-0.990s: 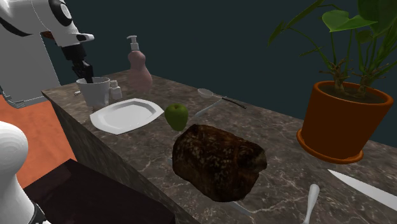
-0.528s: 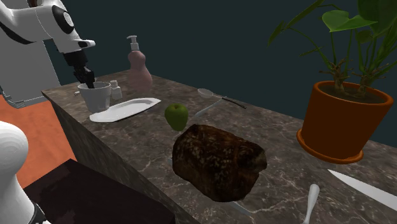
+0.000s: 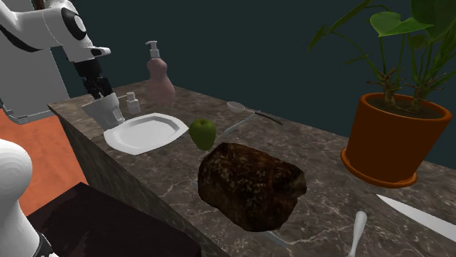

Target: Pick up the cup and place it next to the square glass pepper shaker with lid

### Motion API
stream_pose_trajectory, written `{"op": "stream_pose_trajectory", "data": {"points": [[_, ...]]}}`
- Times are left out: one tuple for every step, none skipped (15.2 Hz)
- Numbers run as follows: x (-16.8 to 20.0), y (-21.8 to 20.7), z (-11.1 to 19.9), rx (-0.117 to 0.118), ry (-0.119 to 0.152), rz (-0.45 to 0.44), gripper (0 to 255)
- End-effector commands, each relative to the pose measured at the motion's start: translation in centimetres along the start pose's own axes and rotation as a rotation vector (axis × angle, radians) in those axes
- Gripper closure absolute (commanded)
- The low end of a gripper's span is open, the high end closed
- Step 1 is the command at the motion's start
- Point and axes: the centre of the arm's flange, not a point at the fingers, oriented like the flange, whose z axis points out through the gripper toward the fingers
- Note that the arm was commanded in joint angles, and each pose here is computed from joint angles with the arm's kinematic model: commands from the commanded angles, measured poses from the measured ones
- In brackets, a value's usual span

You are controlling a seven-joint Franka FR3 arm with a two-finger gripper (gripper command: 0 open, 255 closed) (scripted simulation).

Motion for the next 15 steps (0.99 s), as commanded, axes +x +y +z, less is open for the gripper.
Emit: {"op": "stream_pose_trajectory", "data": {"points": [[0.0, 0.0, 0.1, -0.001, -0.001, 0.0, 0], [0.0, 0.0, 0.1, -0.001, -0.001, 0.0, 0], [0.0, 0.0, 0.1, -0.001, -0.001, 0.0, 0], [0.0, 0.0, -1.3, -0.001, -0.001, 0.0, 0], [0.0, 0.0, -2.6, -0.001, -0.001, 0.0, 0], [0.0, 0.0, -3.9, -0.001, -0.001, 0.0, 0], [0.0, 0.0, -4.9, -0.001, -0.001, 0.0, 0], [0.0, 0.0, -4.9, -0.001, -0.001, 0.0, 0], [0.0, 0.0, -4.9, -0.001, -0.001, 0.0, 0], [0.0, 0.0, -4.9, -0.001, -0.001, 0.0, 0], [0.0, 0.0, -4.9, -0.001, -0.001, 0.0, 0], [0.0, 0.0, -4.9, -0.001, -0.001, 0.0, 0], [0.0, 0.0, -4.9, -0.001, -0.001, 0.0, 0], [0.0, 0.0, -4.9, -0.001, -0.001, 0.0, 0], [0.0, 0.0, -4.9, -0.001, -0.001, 0.0, 0]]}}
